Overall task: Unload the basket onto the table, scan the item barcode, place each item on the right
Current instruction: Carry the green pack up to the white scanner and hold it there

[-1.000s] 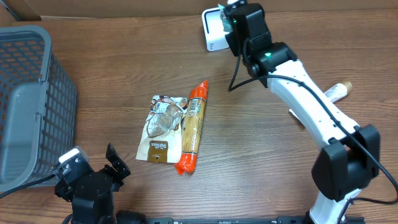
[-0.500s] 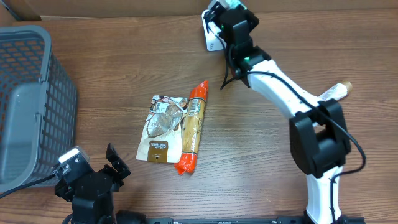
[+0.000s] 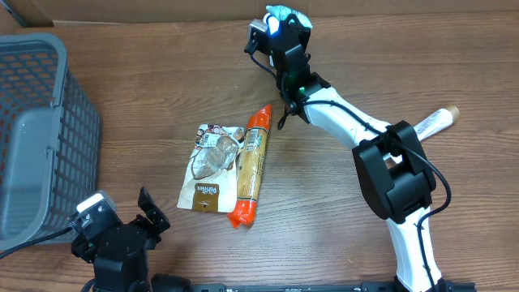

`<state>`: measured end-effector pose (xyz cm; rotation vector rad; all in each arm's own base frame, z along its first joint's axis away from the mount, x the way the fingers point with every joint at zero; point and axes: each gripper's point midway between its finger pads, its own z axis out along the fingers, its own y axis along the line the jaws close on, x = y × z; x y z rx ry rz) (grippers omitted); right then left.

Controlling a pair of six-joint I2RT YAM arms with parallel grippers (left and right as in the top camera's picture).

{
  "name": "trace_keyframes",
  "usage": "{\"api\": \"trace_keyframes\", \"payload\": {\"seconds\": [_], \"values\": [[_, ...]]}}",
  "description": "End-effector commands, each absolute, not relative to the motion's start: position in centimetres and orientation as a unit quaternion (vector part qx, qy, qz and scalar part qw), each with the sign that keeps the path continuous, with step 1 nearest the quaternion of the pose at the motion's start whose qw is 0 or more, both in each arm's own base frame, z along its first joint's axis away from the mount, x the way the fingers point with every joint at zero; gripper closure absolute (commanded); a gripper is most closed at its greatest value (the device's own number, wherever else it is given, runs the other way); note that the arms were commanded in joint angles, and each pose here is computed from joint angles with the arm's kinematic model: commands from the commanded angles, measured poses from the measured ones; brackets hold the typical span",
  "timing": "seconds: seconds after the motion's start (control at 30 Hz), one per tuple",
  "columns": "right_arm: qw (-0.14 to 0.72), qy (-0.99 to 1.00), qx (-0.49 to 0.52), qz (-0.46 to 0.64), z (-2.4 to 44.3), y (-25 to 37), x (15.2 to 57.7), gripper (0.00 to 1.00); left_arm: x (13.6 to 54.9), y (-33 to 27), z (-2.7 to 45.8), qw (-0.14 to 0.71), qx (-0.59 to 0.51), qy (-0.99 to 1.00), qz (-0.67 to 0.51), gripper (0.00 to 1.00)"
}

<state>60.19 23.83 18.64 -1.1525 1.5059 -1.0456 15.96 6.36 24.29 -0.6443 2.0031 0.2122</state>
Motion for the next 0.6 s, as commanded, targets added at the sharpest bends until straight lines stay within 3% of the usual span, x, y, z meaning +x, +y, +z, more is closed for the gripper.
{"api": "trace_keyframes", "payload": {"seconds": [0.0, 0.57], "values": [[0.463, 0.596, -0.479, -0.448, 19.42, 23.79, 60.71, 0.96, 15.91, 6.55, 24.38, 0.495, -0.273, 0.82, 0.089, 0.0], [0.434, 0.587, -0.489, -0.477, 19.24, 23.04, 60.67, 0.96, 15.91, 6.55, 24.38, 0.495, -0.273, 0.82, 0.089, 0.0]]}}
